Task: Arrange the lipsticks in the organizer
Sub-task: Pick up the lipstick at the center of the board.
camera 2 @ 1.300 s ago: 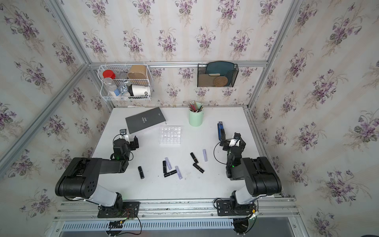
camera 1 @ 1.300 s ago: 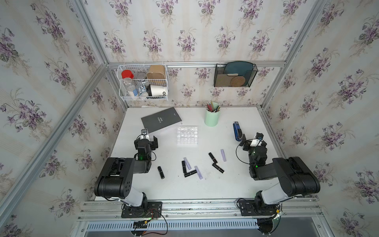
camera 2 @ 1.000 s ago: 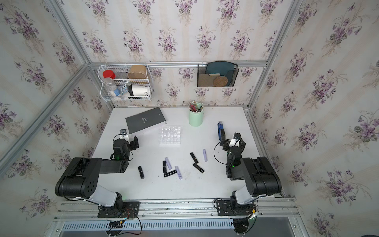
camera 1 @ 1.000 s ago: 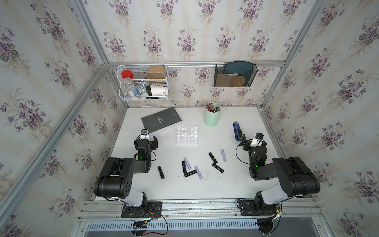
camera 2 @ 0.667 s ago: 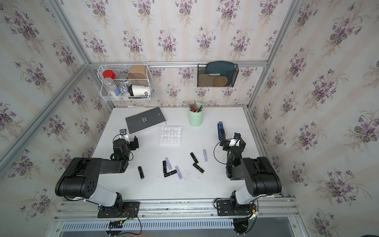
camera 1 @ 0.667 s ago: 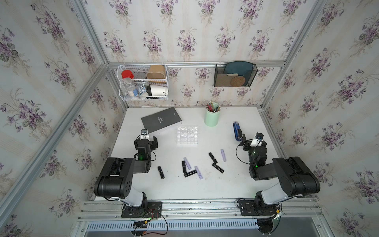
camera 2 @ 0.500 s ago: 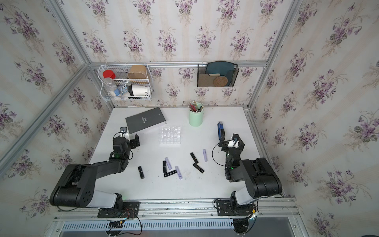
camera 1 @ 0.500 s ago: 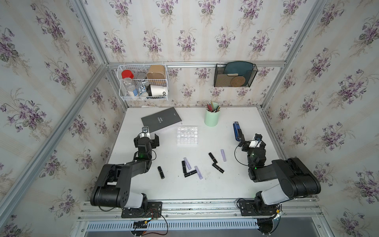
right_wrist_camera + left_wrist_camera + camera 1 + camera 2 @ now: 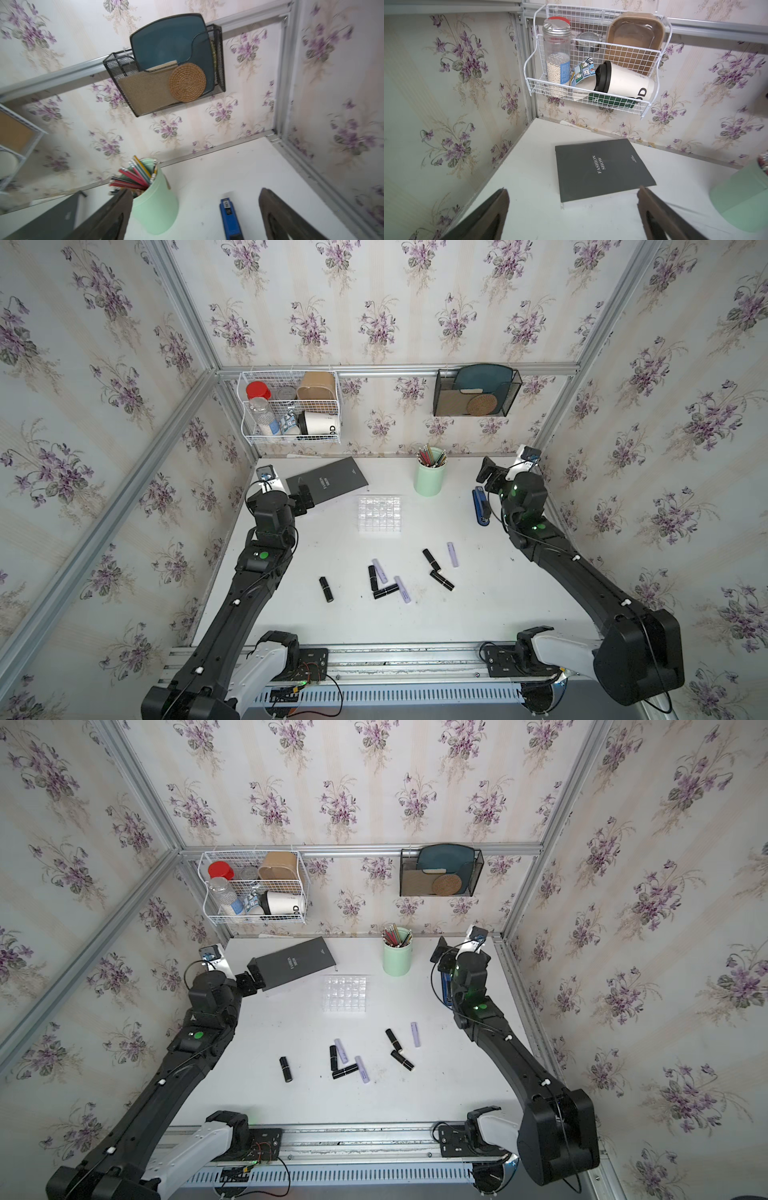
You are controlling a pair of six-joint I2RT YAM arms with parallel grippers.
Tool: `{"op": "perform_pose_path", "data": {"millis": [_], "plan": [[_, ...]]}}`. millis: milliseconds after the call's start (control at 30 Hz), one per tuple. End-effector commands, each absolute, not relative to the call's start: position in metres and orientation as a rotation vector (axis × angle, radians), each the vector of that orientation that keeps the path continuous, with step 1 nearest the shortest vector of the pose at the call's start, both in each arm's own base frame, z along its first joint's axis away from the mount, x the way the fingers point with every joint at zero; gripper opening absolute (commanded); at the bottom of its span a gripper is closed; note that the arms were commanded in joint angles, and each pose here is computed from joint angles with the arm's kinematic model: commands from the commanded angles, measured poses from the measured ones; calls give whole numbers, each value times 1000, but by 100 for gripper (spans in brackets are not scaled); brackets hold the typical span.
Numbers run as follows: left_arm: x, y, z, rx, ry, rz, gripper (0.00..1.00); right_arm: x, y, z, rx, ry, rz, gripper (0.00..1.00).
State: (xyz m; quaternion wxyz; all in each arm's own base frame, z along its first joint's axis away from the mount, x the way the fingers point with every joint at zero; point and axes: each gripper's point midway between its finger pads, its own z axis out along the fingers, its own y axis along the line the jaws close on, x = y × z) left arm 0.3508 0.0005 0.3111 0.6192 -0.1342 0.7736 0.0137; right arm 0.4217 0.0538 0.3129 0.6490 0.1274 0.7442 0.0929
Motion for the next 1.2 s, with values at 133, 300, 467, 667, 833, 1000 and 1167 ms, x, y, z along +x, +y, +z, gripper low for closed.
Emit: {"op": "perform_pose_path", "data": {"millis": [133,300,467,667,833,1000,1167], "plan": [[326,-34,294,-300,2058,-290,95,389,118,295,295,1934,962,78],[322,-59,276,-214,2213,-390,89,376,132,241,219,2267,564,81],[312,-110,236,-132,2349,-482,87,344,162,202,48,2433,334,97],[316,-137,208,-154,2365,-542,85,332,179,168,-27,2549,313,99],[317,-151,191,-106,2404,-510,83,314,222,149,-143,2587,363,91],[313,-152,176,-92,2462,-465,83,298,260,131,-246,2606,362,76],[313,-148,172,-77,2469,-423,83,278,281,111,-311,2669,411,64]]}}
